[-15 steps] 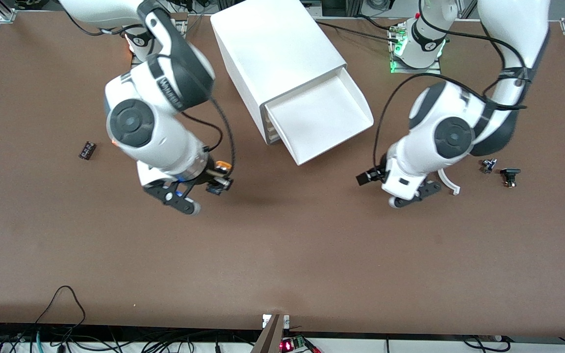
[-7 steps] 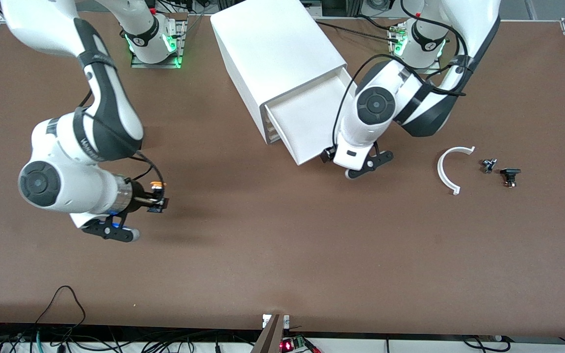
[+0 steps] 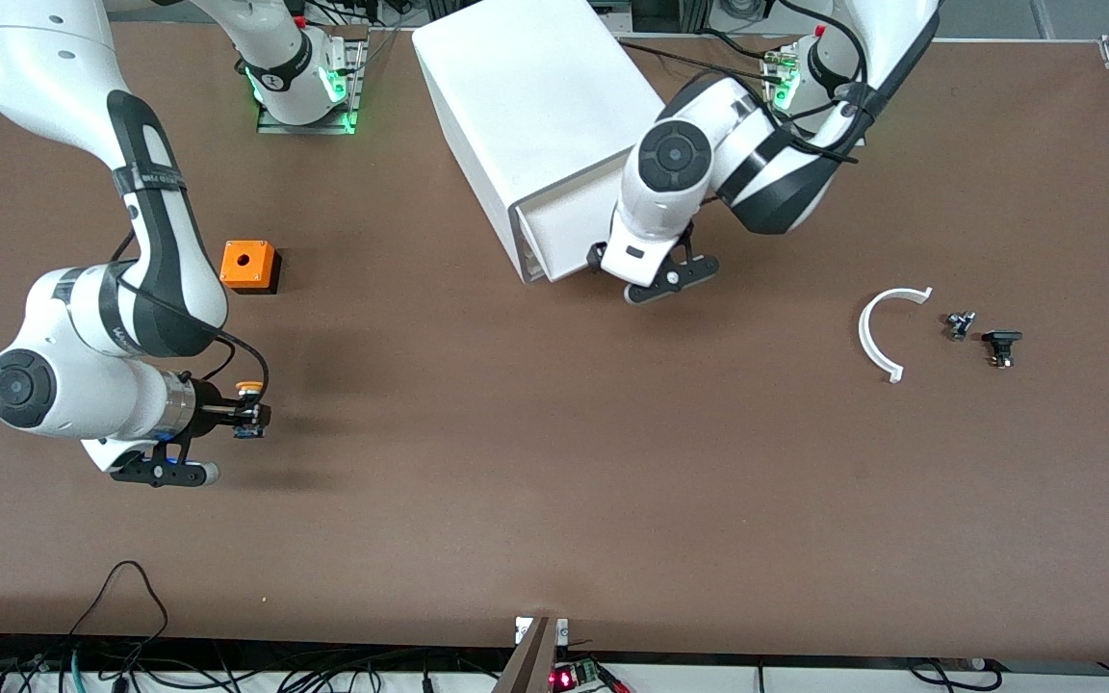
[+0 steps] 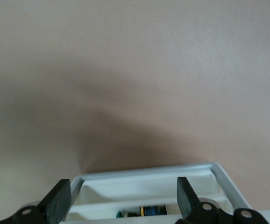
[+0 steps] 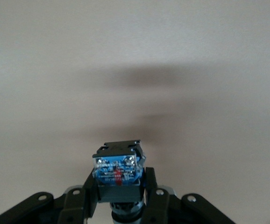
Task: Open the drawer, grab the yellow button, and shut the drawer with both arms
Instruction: 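Push the drawer shut with the left gripper while the right gripper holds the button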
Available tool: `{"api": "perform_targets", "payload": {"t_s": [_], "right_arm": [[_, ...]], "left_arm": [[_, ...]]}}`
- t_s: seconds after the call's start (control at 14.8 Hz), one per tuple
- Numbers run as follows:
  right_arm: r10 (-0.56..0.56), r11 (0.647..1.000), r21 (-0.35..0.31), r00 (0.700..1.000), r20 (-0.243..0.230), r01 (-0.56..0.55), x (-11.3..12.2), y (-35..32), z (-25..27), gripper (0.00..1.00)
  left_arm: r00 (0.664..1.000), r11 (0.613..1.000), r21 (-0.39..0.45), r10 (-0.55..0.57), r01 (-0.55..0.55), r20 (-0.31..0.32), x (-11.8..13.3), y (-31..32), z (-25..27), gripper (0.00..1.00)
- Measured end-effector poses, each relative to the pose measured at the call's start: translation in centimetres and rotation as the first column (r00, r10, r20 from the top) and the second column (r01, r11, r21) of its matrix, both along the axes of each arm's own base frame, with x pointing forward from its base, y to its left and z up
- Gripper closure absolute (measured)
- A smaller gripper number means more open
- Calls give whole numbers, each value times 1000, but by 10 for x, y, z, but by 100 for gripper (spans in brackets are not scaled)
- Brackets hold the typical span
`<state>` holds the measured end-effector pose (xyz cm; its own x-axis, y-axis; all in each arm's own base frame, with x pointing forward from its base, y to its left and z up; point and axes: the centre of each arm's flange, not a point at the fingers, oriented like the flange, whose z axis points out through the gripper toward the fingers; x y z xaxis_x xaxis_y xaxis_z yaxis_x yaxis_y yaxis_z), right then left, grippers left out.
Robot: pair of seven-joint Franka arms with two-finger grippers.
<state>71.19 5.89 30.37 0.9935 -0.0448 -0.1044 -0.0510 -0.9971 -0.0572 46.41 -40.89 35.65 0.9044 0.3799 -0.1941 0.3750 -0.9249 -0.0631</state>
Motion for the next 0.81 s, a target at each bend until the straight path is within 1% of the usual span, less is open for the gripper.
{"api": "perform_targets", "payload": {"t_s": [0.2,0.41,0.61,0.81], "right_arm": [[43,999,-24,998,44,-42,-8,-27,-36,58],[54,998,-46,995,82,-51,-21,-46,-68,58],[53,997,-57,991,124,-46,-34,-52,-93,58],[48,997,-63,988,144,-39,-45,-56,-109,58]], "left_arm": [[1000,1000,1,-24,24,-11,-21,-15,-1,0],[999,999,-12,-38,38,-33,-36,-26,0,0],[997,999,-35,-21,18,-74,-42,-29,-1,0],[993,998,-56,0,-7,-117,-48,-32,-2,0]]}}
